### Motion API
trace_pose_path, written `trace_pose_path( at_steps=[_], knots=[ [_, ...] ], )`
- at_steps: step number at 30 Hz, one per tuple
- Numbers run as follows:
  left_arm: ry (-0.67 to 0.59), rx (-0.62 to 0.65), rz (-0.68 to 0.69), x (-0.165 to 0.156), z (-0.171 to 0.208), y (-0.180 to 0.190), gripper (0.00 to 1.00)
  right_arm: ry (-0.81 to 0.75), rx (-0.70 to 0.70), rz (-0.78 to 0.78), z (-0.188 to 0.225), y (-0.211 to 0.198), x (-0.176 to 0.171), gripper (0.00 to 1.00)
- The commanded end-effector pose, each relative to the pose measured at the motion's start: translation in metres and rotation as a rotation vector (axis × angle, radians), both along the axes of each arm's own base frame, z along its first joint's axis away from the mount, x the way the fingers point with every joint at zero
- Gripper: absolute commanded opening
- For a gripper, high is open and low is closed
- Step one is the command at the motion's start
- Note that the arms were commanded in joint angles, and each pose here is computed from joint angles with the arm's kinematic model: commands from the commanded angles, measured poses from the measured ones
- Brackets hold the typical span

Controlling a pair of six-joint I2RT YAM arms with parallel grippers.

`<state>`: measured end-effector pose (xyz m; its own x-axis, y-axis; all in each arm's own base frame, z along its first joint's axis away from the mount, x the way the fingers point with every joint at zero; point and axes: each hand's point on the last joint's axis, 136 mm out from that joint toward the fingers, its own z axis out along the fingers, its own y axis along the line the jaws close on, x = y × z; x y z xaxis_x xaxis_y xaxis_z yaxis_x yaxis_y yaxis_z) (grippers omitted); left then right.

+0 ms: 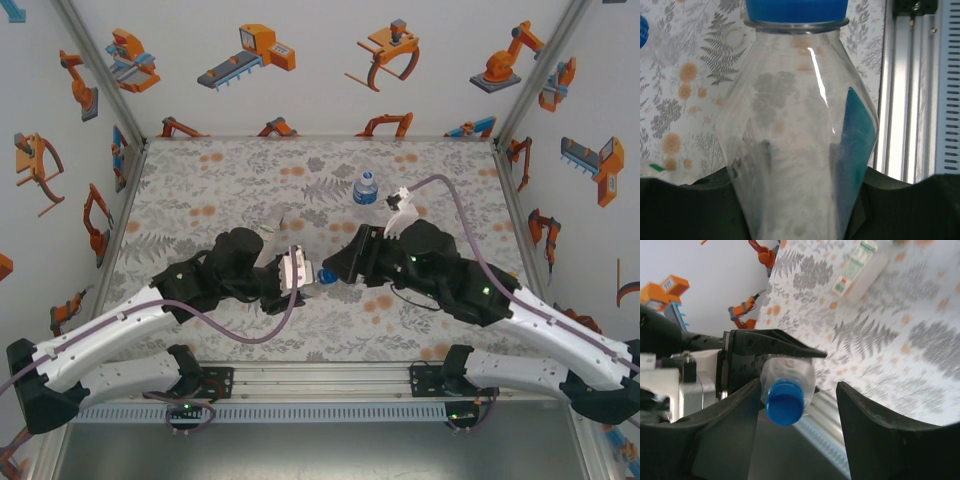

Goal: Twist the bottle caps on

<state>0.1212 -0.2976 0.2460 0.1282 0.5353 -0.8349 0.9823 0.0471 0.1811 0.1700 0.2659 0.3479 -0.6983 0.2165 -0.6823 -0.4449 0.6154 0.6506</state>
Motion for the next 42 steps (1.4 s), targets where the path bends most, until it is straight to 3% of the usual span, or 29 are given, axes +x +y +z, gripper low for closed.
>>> trace_pose_path(
  at_steps=[1,8,12,32,42],
  knots=[
    [0.012,-0.072,-0.082,-0.014,0.024,-0.007,0.00,-0.423,-0.114,0.125,0.052,-0.016,-0.011,0.59],
    [0.076,-0.080,-0.158,-0.032,0.026,-0.006,0.00,-0.944,-0.252,0.645,0.067,0.005,-0.078,0.59],
    [0.094,-0.088,-0.185,-0.039,0.031,-0.005,0.00,-1.054,-0.283,0.858,0.057,0.013,-0.102,0.59],
    [0.109,-0.096,-0.210,-0.043,0.037,-0.006,0.00,-1.029,-0.302,0.930,0.030,0.032,-0.098,0.44],
    [0.125,-0.079,-0.201,-0.042,0.030,-0.007,0.00,-1.045,-0.260,0.921,0.040,0.033,-0.101,0.44]
  ],
)
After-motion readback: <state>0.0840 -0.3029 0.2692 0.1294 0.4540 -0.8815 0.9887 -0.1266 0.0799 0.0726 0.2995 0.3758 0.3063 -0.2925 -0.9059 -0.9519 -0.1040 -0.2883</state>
